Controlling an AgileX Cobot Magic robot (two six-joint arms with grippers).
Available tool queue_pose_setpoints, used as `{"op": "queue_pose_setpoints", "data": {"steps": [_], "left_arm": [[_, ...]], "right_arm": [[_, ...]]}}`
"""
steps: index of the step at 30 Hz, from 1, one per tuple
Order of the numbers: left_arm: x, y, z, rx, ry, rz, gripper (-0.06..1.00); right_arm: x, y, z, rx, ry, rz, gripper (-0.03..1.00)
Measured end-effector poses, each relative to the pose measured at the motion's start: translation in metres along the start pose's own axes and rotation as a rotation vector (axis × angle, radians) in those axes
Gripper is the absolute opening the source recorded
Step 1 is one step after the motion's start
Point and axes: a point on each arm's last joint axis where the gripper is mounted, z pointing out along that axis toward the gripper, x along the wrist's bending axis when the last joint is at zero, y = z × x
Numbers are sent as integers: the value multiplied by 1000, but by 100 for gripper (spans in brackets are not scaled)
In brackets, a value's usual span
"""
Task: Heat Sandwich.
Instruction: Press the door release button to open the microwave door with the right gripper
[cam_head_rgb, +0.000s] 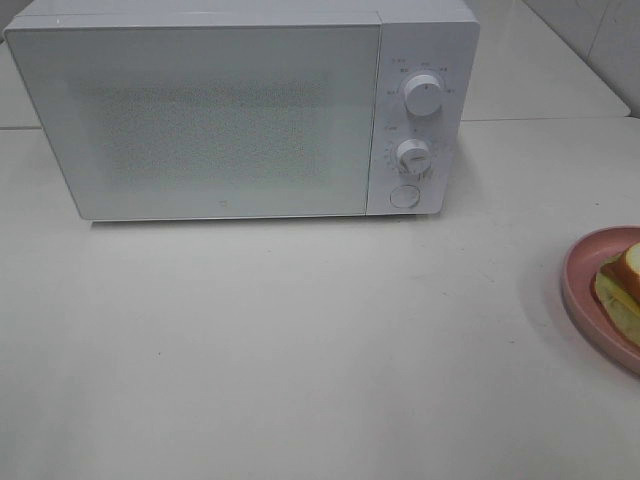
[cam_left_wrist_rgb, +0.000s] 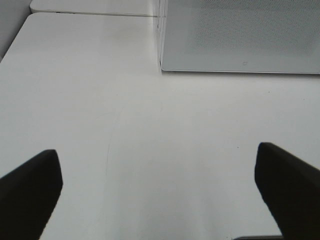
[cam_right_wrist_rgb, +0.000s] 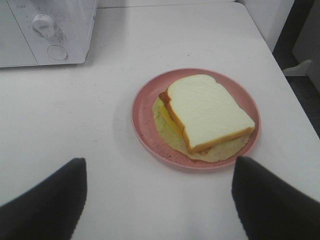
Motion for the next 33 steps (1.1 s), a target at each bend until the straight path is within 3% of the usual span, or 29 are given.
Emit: {"op": "queue_pose_setpoints", "data": {"steps": [16,24,33], "left_arm": [[0,0,0,0,0,0,99],[0,0,0,0,0,0,99],[0,0,0,0,0,0,99]], "right_arm": [[0,0,0,0,0,0,77],[1,15,-9,-134,10,2,77],[4,40,10,-146,16,-6,77]]}}
